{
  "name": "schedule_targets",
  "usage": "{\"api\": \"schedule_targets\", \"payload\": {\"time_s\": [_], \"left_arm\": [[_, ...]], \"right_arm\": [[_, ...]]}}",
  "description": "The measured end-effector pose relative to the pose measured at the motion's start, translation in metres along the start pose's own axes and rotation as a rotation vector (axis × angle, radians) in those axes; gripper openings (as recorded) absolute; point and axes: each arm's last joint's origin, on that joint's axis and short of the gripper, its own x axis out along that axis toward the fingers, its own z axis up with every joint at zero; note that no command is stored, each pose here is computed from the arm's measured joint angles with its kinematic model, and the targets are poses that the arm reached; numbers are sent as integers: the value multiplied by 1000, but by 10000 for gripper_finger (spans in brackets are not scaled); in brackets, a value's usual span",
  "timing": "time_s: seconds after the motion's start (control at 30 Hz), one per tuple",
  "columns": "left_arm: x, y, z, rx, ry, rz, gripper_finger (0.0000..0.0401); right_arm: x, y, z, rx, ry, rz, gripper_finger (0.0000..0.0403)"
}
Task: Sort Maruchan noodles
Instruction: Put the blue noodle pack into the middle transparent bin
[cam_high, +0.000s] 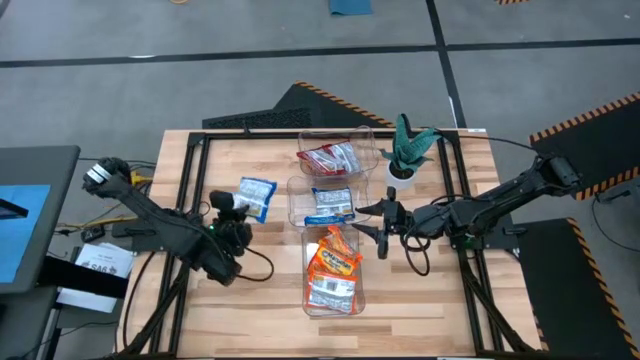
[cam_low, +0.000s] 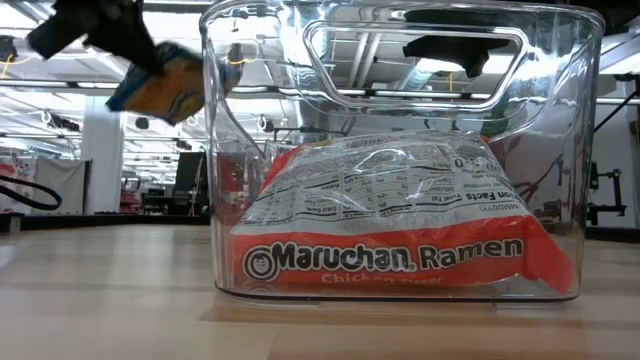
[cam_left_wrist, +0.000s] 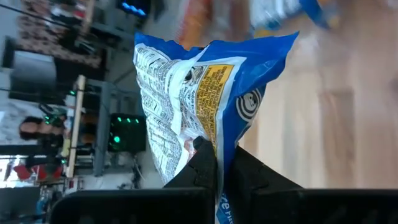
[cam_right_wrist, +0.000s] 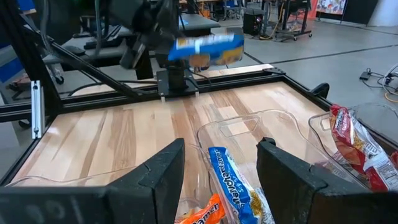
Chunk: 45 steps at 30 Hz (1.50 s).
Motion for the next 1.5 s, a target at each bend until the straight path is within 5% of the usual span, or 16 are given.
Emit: {"api": "schedule_targets", "payload": {"time_s": [0.37, 0.57, 0.73, 0.97, 1.5], "left_arm": [[11, 25, 31, -31, -153, 59, 0], [32, 41, 56, -61, -259, -81, 0], [49, 62, 76, -136, -496, -247, 0], [76, 87, 87, -213, -699, -326, 0], [135, 42, 89, -183, -613, -389, 0]], "right_arm": [[0, 0, 0, 1, -1, 0, 218], [0, 0, 0, 0, -1, 0, 218], [0, 0, 0, -1, -1, 0, 218], [0, 0, 0, -4, 3, -1, 218], [0, 0, -2, -12, 17, -2, 218]]}}
